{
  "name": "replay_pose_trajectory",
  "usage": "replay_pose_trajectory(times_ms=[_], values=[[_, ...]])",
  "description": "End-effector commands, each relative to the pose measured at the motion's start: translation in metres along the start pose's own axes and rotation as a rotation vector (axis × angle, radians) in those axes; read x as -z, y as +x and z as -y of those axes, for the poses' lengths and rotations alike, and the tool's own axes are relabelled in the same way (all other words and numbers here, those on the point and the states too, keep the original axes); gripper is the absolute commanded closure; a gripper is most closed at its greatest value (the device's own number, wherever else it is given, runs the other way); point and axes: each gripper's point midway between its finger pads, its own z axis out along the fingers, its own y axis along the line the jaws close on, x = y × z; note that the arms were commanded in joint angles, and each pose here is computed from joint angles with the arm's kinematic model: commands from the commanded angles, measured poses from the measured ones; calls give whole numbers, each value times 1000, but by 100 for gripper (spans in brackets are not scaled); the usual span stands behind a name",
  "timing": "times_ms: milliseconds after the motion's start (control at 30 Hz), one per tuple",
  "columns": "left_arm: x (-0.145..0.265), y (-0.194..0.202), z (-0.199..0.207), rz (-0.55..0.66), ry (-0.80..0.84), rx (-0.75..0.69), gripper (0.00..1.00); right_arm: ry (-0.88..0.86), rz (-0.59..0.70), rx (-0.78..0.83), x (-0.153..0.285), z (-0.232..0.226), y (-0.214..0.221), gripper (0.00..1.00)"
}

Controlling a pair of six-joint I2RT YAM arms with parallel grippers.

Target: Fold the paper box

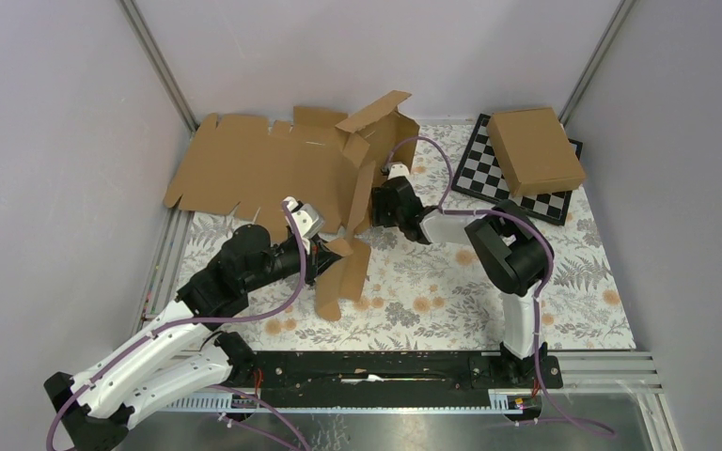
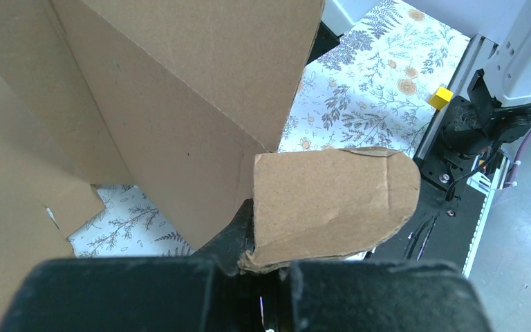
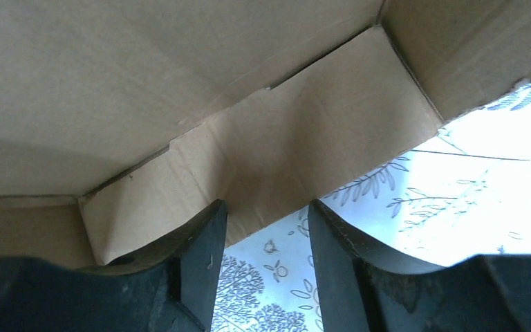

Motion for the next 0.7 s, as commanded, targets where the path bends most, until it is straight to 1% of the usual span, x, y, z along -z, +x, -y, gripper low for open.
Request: replay_pose_trajectory(times_ms=[0, 67, 167, 367, 433, 533, 600, 667], values=[[0, -2, 4, 15, 20, 21, 100, -106, 4, -34, 10, -29, -22, 49], [-1, -2, 4, 15, 20, 21, 100, -117, 15, -43, 11, -31, -28, 56], [-1, 0, 4, 11, 22, 23, 100, -149, 29, -67, 13, -36, -38, 65], [-2, 0, 3, 7, 16, 23, 100, -211, 53, -126, 19, -41, -59, 93], [-2, 0, 2, 8, 13, 22, 100, -257, 46, -153, 20, -47, -60, 99], [-3, -1, 3, 10, 18, 21, 100, -288, 23, -183, 15, -51, -55, 100], [-3, -2, 4, 13, 24, 23, 100, -304, -6, -201, 10, -54, -46, 100], [-3, -2, 5, 13, 30, 24, 100, -305, -54, -218, 0, -54, -28, 100]])
